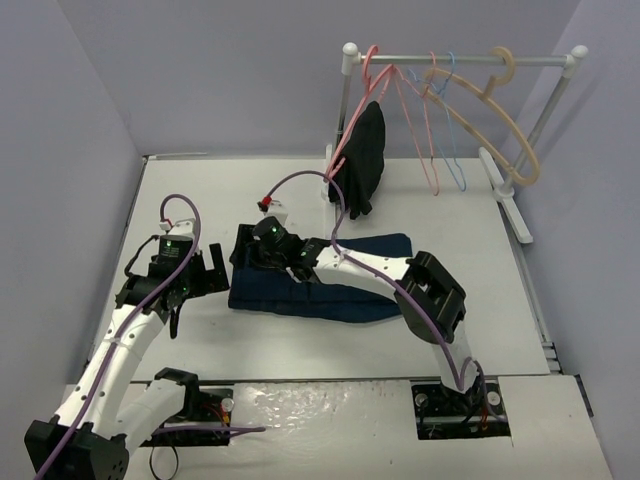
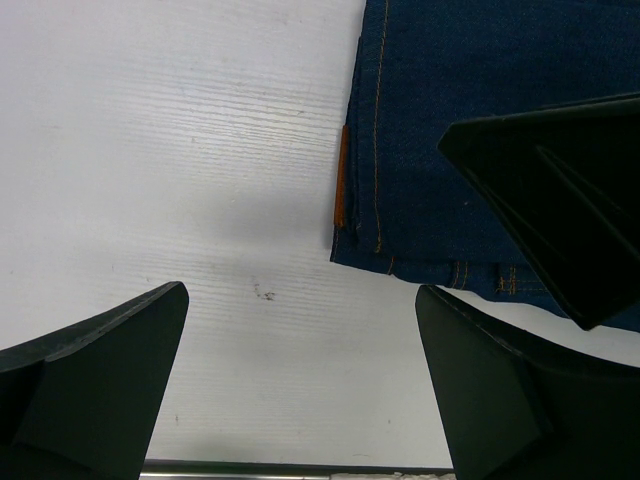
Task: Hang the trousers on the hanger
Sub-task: Fold the trousers at the center of the board.
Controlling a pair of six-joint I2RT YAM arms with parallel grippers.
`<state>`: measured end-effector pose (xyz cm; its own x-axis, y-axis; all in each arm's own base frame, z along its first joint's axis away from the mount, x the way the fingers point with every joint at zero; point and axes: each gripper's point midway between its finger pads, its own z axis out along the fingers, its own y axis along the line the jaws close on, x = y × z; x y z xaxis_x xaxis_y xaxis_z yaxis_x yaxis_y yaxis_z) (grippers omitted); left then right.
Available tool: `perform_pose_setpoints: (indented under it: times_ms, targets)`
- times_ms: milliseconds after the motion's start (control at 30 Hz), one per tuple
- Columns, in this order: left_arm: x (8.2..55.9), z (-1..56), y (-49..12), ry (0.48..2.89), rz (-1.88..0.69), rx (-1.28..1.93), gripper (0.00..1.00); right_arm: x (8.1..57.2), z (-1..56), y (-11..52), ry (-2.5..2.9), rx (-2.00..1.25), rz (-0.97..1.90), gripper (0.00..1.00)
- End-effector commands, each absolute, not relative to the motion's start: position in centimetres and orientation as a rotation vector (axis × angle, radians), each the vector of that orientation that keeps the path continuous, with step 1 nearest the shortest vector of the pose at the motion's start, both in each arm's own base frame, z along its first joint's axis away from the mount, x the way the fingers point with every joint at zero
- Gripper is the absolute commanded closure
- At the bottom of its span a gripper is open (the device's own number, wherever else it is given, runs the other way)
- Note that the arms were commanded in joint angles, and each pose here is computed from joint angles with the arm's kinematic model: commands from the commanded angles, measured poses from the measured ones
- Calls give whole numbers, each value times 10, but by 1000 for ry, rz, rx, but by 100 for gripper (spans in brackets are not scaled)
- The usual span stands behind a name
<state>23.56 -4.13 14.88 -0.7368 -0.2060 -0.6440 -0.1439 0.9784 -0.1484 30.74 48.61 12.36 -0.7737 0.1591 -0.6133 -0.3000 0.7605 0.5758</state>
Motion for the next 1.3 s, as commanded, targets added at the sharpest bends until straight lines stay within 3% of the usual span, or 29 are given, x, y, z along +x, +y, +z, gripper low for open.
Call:
perform_pose_setpoints:
  times_ms: [0,400,733,1033,1267]
  targets:
    - [248,171,-46,2339,-146,-229,3,317,202,466,2125,-195,879,36]
    - [304,175,-120,2323,-463,-220,10,313,146,266,2236,86,646,45]
    - [325,87,-138,2460,-481,-412,11,285,61,127,2318,487,456,58]
    - [282,8,-92,2697,-134,-691,12,246,-6,116,2520,538,423,60]
    - [255,12,-24,2650,38,-980,12,225,-8,159,2553,423,492,60]
